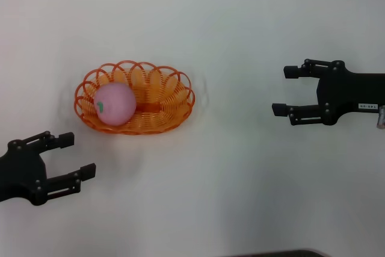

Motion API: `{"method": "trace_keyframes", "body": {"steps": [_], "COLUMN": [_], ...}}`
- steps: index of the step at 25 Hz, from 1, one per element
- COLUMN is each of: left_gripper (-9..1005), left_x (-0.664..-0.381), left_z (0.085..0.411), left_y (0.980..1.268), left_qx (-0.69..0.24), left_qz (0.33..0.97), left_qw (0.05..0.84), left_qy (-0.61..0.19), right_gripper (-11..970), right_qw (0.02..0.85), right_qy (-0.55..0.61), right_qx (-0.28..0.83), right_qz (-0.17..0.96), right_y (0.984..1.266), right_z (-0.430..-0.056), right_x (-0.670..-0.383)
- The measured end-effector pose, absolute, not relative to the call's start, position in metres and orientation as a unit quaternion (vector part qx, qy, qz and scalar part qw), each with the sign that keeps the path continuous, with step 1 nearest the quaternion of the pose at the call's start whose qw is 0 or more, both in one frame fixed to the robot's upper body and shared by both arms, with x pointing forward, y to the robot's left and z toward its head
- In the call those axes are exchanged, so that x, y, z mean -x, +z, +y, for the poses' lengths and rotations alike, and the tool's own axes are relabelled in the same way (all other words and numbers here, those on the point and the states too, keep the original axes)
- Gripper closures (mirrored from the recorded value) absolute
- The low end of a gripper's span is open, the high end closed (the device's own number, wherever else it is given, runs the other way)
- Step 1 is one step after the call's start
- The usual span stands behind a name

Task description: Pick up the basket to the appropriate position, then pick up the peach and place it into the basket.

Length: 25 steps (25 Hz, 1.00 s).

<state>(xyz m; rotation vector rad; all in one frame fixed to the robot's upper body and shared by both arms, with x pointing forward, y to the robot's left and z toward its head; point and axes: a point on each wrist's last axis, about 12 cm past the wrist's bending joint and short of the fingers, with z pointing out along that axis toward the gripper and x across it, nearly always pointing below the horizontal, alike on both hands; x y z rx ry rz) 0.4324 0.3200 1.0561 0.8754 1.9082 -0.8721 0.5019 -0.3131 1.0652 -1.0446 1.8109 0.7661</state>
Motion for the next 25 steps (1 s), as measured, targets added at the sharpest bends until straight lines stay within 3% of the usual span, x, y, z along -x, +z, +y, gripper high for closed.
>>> {"method": "trace_keyframes", "body": {"steps": [25], "left_gripper": [196], "left_x": [-0.4328], "left_z": [0.3204], "left_y": [1.0564], "left_qx": [-0.349], "left_qz": [0.762], "left_qw": [0.421], "left_qy": [-0.347], "right_gripper": [75], "right_qw": [0.439], "right_qy": [0.312], "right_qx": [0.423], "right_qz": [0.728], "right_y": [1.065], "right_z": [-0.3109], "right_x": [-0.5019]}}
